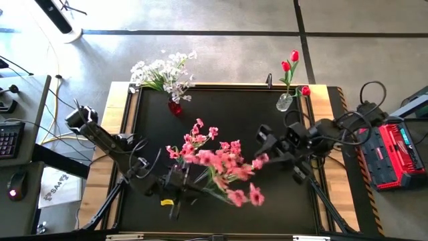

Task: Sort flowers into vase by color
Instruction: Put the bottom pink flowers into the purple vase

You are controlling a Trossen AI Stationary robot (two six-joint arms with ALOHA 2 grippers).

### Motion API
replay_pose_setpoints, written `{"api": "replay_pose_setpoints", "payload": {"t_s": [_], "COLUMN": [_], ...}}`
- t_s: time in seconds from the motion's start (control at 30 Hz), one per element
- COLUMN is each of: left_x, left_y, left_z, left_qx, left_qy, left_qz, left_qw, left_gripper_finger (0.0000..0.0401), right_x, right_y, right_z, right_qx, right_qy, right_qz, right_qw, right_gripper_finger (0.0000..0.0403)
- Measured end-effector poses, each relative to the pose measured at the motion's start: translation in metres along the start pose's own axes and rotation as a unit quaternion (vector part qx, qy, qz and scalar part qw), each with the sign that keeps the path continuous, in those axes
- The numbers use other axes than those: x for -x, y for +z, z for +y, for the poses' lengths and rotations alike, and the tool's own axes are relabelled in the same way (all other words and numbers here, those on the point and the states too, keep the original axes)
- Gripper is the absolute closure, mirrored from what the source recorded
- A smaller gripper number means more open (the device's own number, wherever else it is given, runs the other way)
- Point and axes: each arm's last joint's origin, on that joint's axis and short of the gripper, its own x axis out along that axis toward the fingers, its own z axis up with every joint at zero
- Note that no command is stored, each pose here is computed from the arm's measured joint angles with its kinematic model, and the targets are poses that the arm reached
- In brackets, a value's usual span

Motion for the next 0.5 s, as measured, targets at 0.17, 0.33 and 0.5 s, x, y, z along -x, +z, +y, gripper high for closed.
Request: {"api": "replay_pose_setpoints", "payload": {"t_s": [0.17,0.33,0.5], "left_x": [-0.001,-0.001,-0.003], "left_y": [0.009,0.019,0.023], "left_z": [0.0,0.001,0.006], "left_qx": [0.005,0.007,0.013], "left_qy": [0.006,0.004,0.013], "left_qz": [-0.043,-0.088,-0.094], "left_qw": [0.999,0.996,0.995], "left_gripper_finger": [0.0401,0.0401,0.0401], "right_x": [0.007,0.013,0.0], "right_y": [-0.009,-0.043,-0.063], "right_z": [-0.002,-0.013,-0.019], "right_qx": [0.016,0.021,0.043], "right_qy": [-0.094,-0.215,-0.206], "right_qz": [0.07,0.176,0.166], "right_qw": [0.993,0.96,0.964], "right_gripper_finger": [0.0276,0.0276,0.0276]}}
